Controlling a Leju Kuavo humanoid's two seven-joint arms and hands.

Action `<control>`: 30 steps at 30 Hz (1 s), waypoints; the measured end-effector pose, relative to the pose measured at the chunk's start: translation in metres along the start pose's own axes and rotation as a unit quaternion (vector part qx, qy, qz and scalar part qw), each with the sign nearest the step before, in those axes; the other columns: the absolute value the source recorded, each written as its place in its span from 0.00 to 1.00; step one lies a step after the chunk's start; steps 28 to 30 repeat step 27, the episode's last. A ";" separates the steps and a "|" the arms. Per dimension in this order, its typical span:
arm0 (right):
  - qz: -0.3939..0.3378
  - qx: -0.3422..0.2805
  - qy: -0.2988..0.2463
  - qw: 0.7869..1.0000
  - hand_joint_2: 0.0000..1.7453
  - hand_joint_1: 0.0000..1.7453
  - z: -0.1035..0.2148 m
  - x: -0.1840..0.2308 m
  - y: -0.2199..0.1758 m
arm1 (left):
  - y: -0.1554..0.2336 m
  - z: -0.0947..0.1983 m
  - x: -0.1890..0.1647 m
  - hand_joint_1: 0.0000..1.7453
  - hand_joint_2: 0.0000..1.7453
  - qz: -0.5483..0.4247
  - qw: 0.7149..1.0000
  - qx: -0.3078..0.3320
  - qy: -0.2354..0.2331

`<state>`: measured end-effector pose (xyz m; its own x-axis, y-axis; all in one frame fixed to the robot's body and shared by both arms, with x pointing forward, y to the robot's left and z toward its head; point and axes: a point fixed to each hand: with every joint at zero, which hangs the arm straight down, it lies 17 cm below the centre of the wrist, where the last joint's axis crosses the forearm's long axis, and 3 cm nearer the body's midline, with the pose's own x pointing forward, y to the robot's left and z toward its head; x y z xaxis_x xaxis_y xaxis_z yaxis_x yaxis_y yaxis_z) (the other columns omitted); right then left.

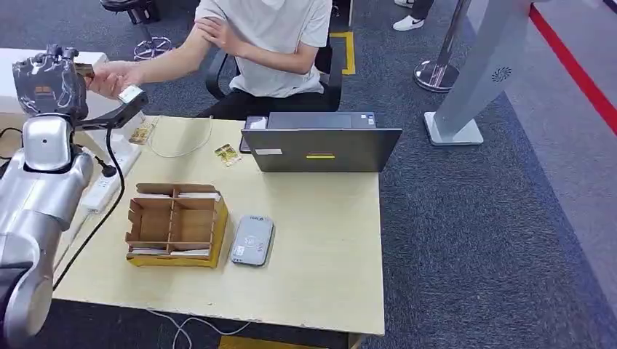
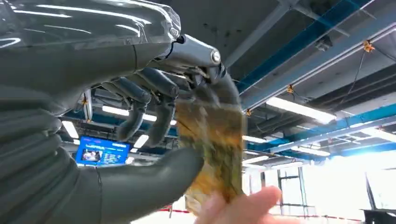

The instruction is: Pass the card to the sensor for recognition and then transmit it.

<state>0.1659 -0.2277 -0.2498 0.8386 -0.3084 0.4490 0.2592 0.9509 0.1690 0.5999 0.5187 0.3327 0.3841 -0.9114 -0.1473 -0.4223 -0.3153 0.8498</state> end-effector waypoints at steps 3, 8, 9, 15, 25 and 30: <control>0.000 0.001 0.000 1.000 1.00 0.00 0.000 -0.001 0.001 | -0.011 0.008 -0.003 0.00 1.00 -0.004 1.000 -0.008 -0.003; -0.003 0.000 -0.004 1.000 1.00 0.00 0.000 0.000 0.002 | -0.029 0.024 -0.004 0.00 1.00 0.005 1.000 -0.021 -0.023; -0.005 0.000 -0.006 1.000 1.00 0.00 0.000 0.001 0.001 | -0.036 0.031 -0.004 0.00 1.00 0.011 0.999 -0.027 -0.028; -0.031 -0.008 -0.015 0.999 1.00 0.00 0.005 -0.007 -0.006 | -0.032 0.095 -0.041 0.00 1.00 0.076 0.994 0.023 -0.068; -0.076 -0.027 -0.024 0.996 1.00 0.00 0.009 -0.014 -0.019 | -0.007 0.219 -0.331 0.00 1.00 0.329 0.929 0.089 0.142; -0.090 -0.029 -0.029 0.995 1.00 0.00 0.009 -0.011 -0.020 | -0.002 0.255 -0.389 0.00 1.00 0.375 0.892 0.129 0.217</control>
